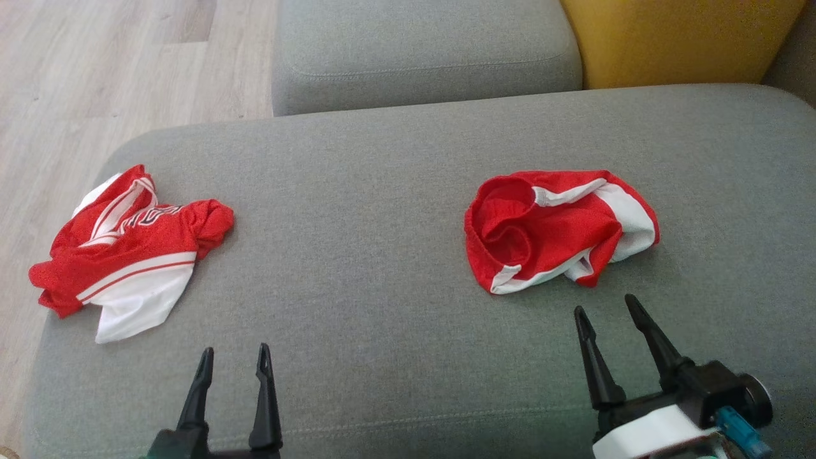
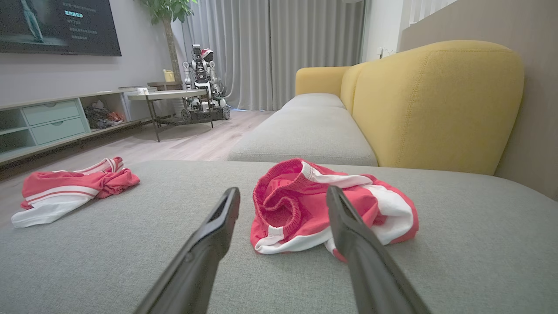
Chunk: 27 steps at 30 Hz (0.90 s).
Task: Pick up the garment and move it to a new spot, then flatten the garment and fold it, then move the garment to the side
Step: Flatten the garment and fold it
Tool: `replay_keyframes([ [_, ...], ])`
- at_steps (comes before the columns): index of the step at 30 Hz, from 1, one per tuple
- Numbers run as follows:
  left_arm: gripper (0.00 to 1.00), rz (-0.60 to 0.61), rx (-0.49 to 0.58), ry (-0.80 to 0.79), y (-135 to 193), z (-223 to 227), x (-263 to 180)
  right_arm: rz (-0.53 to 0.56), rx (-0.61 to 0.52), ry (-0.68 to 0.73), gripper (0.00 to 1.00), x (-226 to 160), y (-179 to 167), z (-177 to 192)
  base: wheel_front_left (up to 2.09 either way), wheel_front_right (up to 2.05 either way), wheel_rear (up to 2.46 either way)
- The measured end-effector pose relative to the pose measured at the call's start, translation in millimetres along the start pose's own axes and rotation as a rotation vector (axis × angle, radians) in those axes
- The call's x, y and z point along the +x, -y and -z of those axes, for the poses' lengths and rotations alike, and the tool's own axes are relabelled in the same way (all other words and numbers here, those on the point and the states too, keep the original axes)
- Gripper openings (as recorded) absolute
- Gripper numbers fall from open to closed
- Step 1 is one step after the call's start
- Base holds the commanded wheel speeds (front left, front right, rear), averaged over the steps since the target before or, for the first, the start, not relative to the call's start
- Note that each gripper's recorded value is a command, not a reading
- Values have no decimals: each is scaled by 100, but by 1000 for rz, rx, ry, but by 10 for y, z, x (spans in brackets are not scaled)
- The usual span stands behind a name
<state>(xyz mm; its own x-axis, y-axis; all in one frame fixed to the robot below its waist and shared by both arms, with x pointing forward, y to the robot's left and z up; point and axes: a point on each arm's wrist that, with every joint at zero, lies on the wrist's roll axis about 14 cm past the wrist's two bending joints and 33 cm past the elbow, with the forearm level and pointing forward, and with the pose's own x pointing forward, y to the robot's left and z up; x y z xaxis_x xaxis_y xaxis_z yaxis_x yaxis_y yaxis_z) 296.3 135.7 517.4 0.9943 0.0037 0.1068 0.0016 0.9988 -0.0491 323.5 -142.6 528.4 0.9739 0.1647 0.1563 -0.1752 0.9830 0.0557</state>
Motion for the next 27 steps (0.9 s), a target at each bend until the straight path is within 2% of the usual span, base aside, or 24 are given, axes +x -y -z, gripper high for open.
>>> replay_keyframes([
  [20,100,-11,-15,-15,-21,39,-19,-13,11,-7,100,20,-41,25,0,0,0],
  [27,100,126,-37,-33,320,112,134,12,12,-26,100,35,39,84,0,0,0],
])
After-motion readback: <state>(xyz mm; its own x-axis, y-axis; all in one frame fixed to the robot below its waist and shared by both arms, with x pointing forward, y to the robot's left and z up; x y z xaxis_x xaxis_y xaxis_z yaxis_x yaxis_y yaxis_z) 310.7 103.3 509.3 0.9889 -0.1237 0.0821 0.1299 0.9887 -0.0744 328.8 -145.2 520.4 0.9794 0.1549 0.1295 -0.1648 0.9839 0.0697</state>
